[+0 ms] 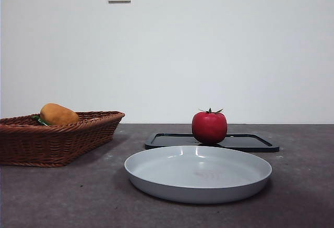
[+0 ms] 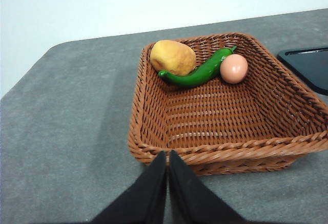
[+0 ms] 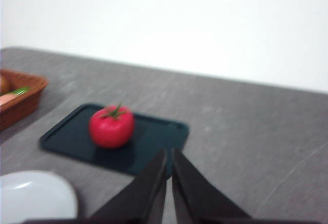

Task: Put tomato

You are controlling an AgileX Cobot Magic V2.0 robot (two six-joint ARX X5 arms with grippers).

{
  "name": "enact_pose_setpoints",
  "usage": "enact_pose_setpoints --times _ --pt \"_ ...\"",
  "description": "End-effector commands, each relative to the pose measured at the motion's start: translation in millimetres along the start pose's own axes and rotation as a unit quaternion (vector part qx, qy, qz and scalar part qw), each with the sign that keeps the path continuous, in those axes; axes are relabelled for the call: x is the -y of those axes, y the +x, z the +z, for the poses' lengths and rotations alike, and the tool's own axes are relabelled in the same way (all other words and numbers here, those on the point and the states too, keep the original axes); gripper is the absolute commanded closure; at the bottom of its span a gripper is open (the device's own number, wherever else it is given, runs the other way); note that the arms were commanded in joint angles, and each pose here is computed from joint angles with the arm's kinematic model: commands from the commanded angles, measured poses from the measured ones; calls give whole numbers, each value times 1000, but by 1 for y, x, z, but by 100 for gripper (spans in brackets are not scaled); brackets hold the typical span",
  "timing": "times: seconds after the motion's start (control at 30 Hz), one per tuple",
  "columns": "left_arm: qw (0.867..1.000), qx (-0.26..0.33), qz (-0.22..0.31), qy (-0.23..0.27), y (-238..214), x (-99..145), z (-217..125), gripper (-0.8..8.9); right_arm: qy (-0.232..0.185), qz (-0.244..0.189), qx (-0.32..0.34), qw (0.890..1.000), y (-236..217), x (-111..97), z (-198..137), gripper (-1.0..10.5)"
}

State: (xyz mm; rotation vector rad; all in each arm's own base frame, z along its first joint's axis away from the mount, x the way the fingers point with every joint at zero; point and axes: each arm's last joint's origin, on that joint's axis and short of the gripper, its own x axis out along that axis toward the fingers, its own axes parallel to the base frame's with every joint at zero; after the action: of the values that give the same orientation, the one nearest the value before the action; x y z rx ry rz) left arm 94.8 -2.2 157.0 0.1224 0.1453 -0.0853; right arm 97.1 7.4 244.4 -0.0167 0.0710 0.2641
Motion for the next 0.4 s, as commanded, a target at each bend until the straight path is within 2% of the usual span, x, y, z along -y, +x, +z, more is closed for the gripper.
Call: enact_pose_setpoints --times 0.03,0.27,0.4 --pt "1000 -14 0 -6 2 1 -7 807 -7 -26 31 999 -1 1 -13 937" --pt "1000 -14 0 -6 2 1 -7 807 8 -85 46 995 -1 4 -48 937" --pt "1000 -14 0 -6 2 1 -7 807 16 -91 38 995 1 4 -61 937"
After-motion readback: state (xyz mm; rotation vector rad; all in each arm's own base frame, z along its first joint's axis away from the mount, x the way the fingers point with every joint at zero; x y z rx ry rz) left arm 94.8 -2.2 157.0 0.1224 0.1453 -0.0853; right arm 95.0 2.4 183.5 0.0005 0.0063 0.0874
